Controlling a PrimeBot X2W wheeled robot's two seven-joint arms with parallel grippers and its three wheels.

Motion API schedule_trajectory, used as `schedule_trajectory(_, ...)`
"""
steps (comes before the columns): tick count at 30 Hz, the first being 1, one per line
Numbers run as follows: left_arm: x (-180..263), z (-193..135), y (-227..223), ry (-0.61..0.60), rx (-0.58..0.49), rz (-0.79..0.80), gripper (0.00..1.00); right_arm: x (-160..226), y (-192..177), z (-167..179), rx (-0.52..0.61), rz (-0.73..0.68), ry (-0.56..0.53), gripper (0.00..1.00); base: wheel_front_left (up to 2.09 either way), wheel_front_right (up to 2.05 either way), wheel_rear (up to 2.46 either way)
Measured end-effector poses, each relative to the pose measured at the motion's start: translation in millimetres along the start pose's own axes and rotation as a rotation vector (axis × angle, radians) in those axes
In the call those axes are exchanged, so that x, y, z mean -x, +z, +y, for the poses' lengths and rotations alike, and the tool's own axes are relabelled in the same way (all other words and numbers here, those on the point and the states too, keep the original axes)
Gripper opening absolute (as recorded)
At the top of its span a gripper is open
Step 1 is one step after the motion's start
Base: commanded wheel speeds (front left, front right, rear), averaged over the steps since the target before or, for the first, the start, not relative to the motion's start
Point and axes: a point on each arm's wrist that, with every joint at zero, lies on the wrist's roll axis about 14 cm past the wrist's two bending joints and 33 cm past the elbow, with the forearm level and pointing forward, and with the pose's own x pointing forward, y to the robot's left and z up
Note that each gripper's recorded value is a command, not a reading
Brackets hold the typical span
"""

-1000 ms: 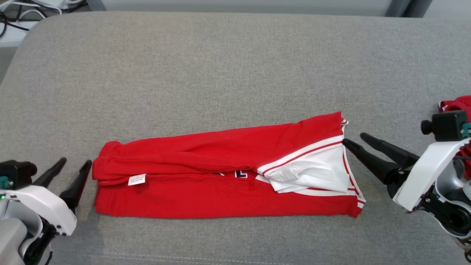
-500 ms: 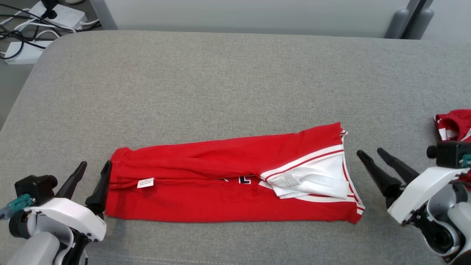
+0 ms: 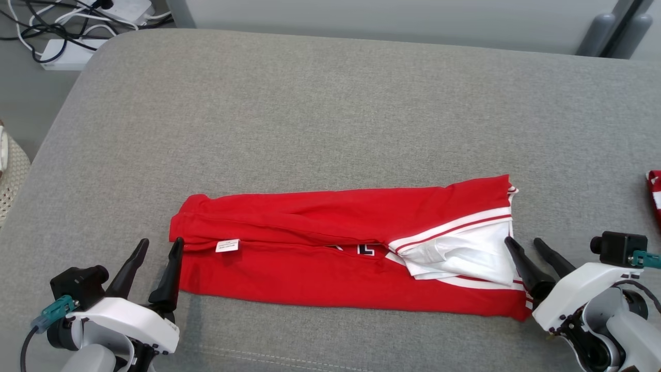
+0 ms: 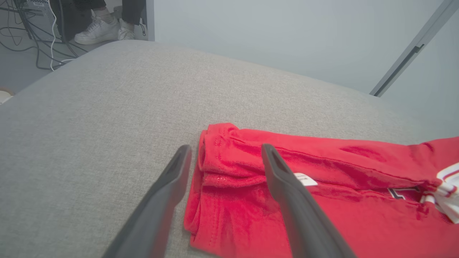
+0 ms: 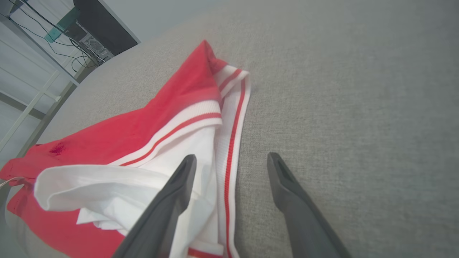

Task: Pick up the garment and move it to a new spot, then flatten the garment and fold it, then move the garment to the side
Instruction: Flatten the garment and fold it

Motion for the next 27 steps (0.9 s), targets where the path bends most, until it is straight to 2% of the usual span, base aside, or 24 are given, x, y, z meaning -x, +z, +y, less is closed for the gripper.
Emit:
schedule_trajectory(5,3,5,3,0.025,0.003,-0.026,1.0,-11,-17,4,-0.005,0.054,0.005,1.0,0.0,0.0,0.0)
schedule_trajectory(11,4,7,4,0.035,-0.008,-0.035,1.0,-22,-22,18,-0.006,0.088,0.044,1.0,0.0,0.0,0.0)
schedule_trajectory(12,3,8,4,0.038,-0.01,-0.038,1.0,-23,-23,21,-0.009,0.098,0.05,0.95,0.0,0.0,0.0)
schedule_trajectory(14,3,6,4,0.035,-0.014,-0.038,1.0,-25,-25,25,-0.006,0.115,0.062,0.48,0.0,0.0,0.0)
schedule_trajectory(15,2,4,4,0.038,-0.013,-0.045,1.0,-26,-28,27,-0.015,0.138,0.068,0.0,0.0,0.0,0.0)
schedule_trajectory(19,1,7,7,0.047,-0.02,-0.054,1.0,-27,-31,25,-0.008,0.151,0.063,0.0,0.0,0.0,0.0)
schedule_trajectory(22,-3,0,6,0.032,-0.017,-0.055,1.0,-26,-20,14,-0.013,0.09,0.033,0.0,0.0,0.0,0.0)
schedule_trajectory(27,-7,-9,8,0.004,-0.022,-0.062,1.0,-15,-2,-16,0.005,0.042,-0.044,0.0,0.0,0.0,0.0)
